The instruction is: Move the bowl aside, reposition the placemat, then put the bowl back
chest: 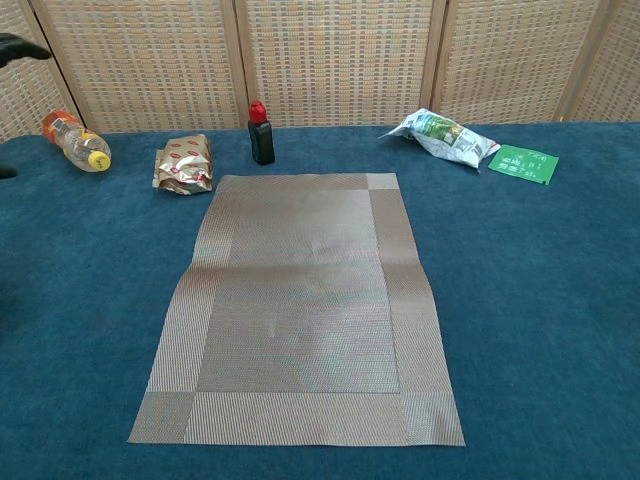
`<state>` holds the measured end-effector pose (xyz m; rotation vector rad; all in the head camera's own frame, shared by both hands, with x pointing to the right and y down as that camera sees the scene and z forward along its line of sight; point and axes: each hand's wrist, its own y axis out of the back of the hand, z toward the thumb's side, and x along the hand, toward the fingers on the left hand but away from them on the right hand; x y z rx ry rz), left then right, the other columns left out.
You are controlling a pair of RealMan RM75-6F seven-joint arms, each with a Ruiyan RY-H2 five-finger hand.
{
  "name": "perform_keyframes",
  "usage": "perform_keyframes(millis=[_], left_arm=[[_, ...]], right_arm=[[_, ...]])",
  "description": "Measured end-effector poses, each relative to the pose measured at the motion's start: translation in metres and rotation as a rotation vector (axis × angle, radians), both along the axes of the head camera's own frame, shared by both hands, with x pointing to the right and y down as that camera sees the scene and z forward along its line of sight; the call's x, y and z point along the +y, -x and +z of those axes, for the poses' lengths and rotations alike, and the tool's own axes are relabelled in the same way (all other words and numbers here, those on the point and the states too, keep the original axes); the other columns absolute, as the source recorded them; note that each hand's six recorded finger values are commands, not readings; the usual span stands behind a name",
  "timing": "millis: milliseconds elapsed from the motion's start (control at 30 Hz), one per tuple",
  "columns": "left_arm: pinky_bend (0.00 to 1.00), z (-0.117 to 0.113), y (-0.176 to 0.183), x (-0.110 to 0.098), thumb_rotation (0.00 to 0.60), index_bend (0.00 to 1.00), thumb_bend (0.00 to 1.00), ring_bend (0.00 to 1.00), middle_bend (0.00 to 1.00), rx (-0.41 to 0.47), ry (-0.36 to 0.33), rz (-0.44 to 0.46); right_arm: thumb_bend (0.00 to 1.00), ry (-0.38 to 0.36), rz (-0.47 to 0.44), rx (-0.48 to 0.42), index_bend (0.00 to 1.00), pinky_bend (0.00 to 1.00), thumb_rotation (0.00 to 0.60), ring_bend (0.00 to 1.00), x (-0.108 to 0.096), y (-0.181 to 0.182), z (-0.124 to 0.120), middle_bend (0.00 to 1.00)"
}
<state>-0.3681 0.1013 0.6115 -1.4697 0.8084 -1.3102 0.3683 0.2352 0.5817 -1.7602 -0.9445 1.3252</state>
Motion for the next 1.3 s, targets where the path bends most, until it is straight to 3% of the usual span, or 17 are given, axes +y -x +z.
perform_keyframes(millis=[233, 500, 867, 1300], left_arm=[[0.0, -0.022, 0.052, 0.069, 0.6, 0.0, 0.18, 0.0, 0.0, -0.036, 0.058, -0.053], [0.0, -0.037, 0.078, 0.117, 0.6, 0.0, 0.18, 0.0, 0.0, -0.038, 0.07, -0.103], [0.0, -0.043, 0.093, 0.125, 0.6, 0.0, 0.18, 0.0, 0.0, -0.001, 0.067, -0.137], [0.0, -0.04, 0.098, 0.123, 0.6, 0.0, 0.18, 0.0, 0.0, 0.008, 0.076, -0.151]], right_arm=[[0.01, -0.001, -0.055, -0.007, 0.0, 0.0, 0.6, 0.0, 0.004, 0.01, 0.005, 0.0], [0.0, -0.038, -0.144, -0.06, 0.0, 0.0, 0.6, 0.0, 0.014, 0.035, 0.007, 0.0], [0.0, 0.06, -0.295, -0.186, 0.0, 0.0, 0.6, 0.0, 0.038, 0.127, 0.041, 0.0], [0.0, 0.12, -0.306, -0.234, 0.0, 0.0, 0.6, 0.0, 0.049, 0.184, 0.079, 0.0]])
